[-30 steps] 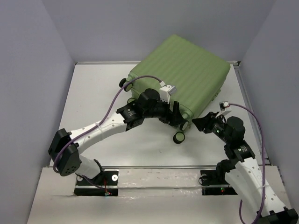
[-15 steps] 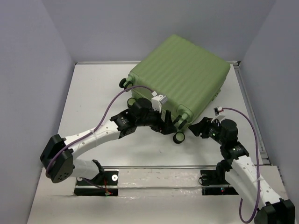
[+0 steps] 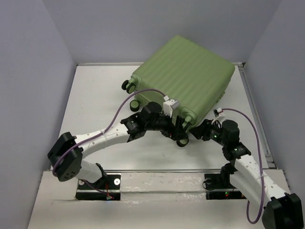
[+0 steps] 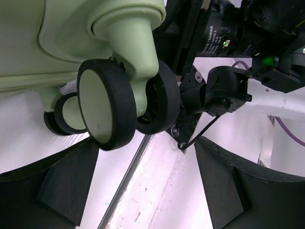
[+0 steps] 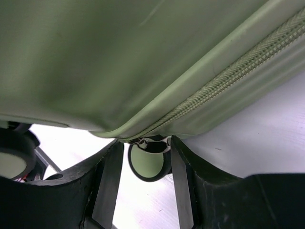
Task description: Pack the luggage
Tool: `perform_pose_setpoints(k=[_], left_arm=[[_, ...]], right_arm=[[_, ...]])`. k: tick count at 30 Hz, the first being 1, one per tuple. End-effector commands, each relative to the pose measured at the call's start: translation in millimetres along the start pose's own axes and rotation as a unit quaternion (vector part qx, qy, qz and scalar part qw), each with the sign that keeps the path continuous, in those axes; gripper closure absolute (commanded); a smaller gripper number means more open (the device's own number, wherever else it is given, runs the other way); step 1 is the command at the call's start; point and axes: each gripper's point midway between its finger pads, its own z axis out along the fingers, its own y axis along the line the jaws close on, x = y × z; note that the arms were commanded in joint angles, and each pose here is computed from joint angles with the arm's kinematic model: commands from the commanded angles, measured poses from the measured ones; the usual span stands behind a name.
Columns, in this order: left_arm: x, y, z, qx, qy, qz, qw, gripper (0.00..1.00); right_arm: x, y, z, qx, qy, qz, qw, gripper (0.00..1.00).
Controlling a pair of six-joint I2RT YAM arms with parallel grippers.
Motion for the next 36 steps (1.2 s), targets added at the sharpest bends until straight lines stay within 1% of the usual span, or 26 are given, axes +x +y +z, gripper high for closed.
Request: perform_pose_setpoints(k=[1, 3, 6, 9, 10, 12, 13, 15, 16, 17, 18, 20, 22, 23, 25, 28, 29, 30, 31, 32, 34, 36], left_arm=[[-25.0, -26.8, 5.8, 0.042, -0.024, 0.018, 0.999, 0.07], [-26.5, -24.4, 9.4, 0.037, -0.022, 0.02, 0.999, 0.07], [-34.0, -28.5, 12.9, 0.04, -0.024, 0.026, 0.999, 0.09], [-39.5, -30.2, 18.8, 0.043, -0.023, 0.029, 0.998, 0.14], [-43.9, -33.4, 19.2, 0.047, -0.026, 0.032, 0.998, 0.21], [-49.7, -37.1, 20.4, 0.05, -0.031, 0.035, 0.998, 0.31], [-51.6, -38.2, 20.8, 0.051, -0.032, 0.036, 0.998, 0.42], [-55.2, -39.3, 21.7, 0.051, -0.033, 0.037, 0.997, 0.59], [-61.2, -44.7, 21.1, 0.055, -0.038, 0.041, 0.997, 0.72], [-63.5, -46.5, 21.1, 0.056, -0.038, 0.042, 0.997, 0.77], [-63.5, -47.4, 21.9, 0.056, -0.036, 0.042, 0.997, 0.8], [-71.9, -54.9, 20.6, 0.062, -0.043, 0.048, 0.996, 0.89], [-77.5, -62.5, 20.8, 0.069, -0.048, 0.051, 0.995, 0.93], [-80.2, -65.4, 20.9, 0.071, -0.05, 0.052, 0.995, 0.94], [-87.4, -75.3, 20.5, 0.079, -0.056, 0.058, 0.994, 0.94], [-97.9, -84.1, 20.4, 0.085, -0.066, 0.062, 0.992, 0.94], [-101.0, -85.8, 21.0, 0.086, -0.068, 0.062, 0.992, 0.94], [-108.3, -89.9, 21.7, 0.087, -0.073, 0.066, 0.991, 0.94], [-112.4, -91.8, 22.5, 0.086, -0.075, 0.068, 0.991, 0.94], [-116.3, -93.5, 23.6, 0.086, -0.076, 0.069, 0.991, 0.94], [-124.0, -101.5, 26.8, 0.096, -0.073, 0.071, 0.99, 0.94], [-127.8, -107.6, 28.3, 0.105, -0.072, 0.069, 0.989, 0.94]], right_arm=[[-18.6, 1.3, 6.7, 0.004, -0.032, -0.025, 0.999, 0.51], [-19.6, -2.9, 10.2, 0.013, -0.03, -0.023, 0.999, 0.55], [-17.7, -3.0, 15.5, 0.016, -0.025, -0.03, 0.999, 0.57], [-22.1, -0.5, 17.1, 0.018, -0.042, -0.042, 0.998, 0.62], [-24.7, -0.2, 16.1, 0.019, -0.049, -0.043, 0.998, 0.64], [-25.1, 5.8, 16.3, 0.009, -0.057, -0.049, 0.997, 0.71], [-28.1, 11.2, 15.0, 0.002, -0.068, -0.051, 0.996, 0.79], [-28.4, 16.9, 13.2, -0.004, -0.076, -0.056, 0.996, 0.83], [-30.0, 17.2, 11.1, 0.0, -0.087, -0.057, 0.995, 0.87], [-27.3, 20.7, 11.6, -0.006, -0.083, -0.059, 0.995, 0.88], [-25.6, 24.4, 10.5, -0.005, -0.085, -0.063, 0.994, 0.93], [-23.0, 23.8, 9.5, 0.008, -0.087, -0.066, 0.994, 0.93], [-12.6, 33.7, 10.3, -0.004, -0.079, -0.067, 0.995, 0.93], [-13.2, 37.9, 10.5, -0.007, -0.087, -0.057, 0.995, 0.93], [3.3, 53.4, 10.9, -0.033, -0.074, -0.054, 0.995, 0.93], [12.2, 77.3, 9.6, -0.052, -0.085, -0.046, 0.994, 0.93], [5.6, 84.8, 9.1, -0.052, -0.107, -0.039, 0.992, 0.93], [9.7, 92.2, 10.7, -0.057, -0.104, -0.04, 0.992, 0.93], [22.0, 111.4, 8.3, -0.082, -0.091, -0.046, 0.991, 0.93], [15.5, 118.7, 8.6, -0.077, -0.117, -0.041, 0.989, 0.93], [19.5, 134.7, 9.6, -0.081, -0.133, -0.046, 0.987, 0.93], [21.4, 148.9, 17.6, -0.062, -0.166, -0.054, 0.983, 0.93]])
